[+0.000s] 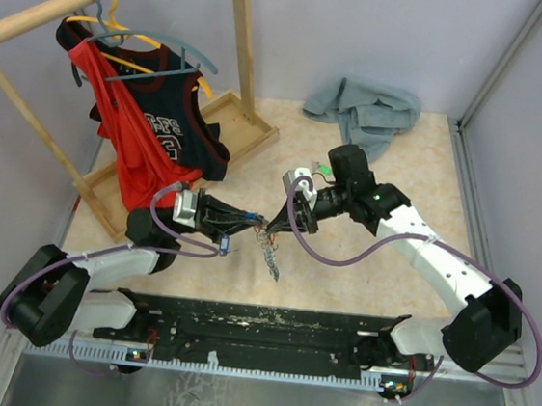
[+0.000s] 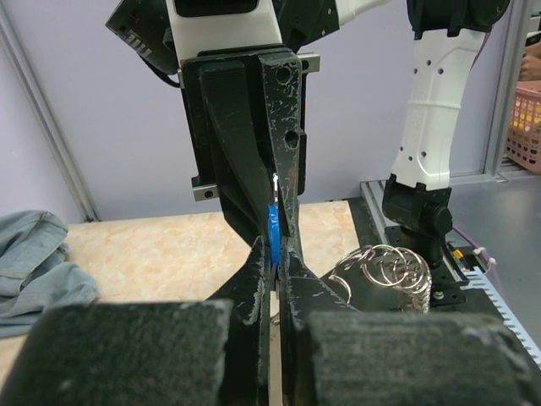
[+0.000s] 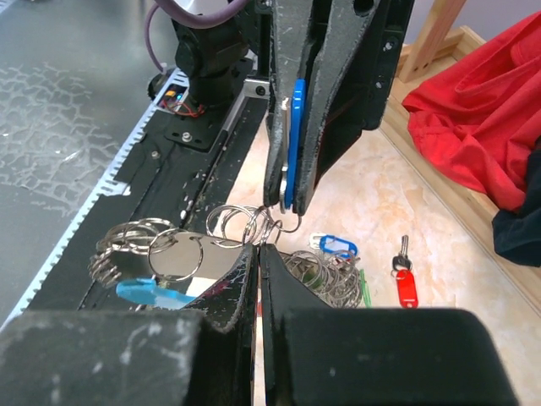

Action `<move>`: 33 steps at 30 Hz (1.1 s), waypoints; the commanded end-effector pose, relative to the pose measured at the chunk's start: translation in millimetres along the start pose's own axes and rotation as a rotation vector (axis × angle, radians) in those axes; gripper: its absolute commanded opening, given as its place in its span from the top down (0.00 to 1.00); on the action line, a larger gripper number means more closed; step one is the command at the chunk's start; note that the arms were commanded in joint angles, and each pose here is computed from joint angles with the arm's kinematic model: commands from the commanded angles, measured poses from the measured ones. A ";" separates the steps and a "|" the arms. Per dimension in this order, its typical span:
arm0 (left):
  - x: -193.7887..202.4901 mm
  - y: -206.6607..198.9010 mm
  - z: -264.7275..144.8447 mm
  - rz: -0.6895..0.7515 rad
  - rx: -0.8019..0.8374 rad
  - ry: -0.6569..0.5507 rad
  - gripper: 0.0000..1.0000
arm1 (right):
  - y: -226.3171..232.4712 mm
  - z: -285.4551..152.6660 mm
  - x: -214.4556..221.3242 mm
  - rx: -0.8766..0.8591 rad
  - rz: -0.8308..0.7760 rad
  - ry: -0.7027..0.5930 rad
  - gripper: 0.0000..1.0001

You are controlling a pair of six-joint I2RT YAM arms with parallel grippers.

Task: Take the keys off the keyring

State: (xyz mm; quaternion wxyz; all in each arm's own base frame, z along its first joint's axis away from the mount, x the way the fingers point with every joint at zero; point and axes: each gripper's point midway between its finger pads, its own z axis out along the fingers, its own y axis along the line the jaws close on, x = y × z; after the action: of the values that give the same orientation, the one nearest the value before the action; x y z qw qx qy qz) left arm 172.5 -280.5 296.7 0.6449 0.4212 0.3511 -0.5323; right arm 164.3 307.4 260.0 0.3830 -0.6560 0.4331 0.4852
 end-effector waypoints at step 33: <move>-35.5 -4.9 13.9 0.150 0.029 -0.097 1.00 | -3.4 -13.7 -30.0 0.048 0.035 -0.028 0.66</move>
State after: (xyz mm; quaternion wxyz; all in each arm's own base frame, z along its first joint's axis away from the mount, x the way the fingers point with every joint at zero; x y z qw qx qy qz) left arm 172.3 -283.2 316.3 0.6758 0.4158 0.3228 -0.5159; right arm 171.2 306.7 256.6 0.3678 -0.6338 0.4889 0.4733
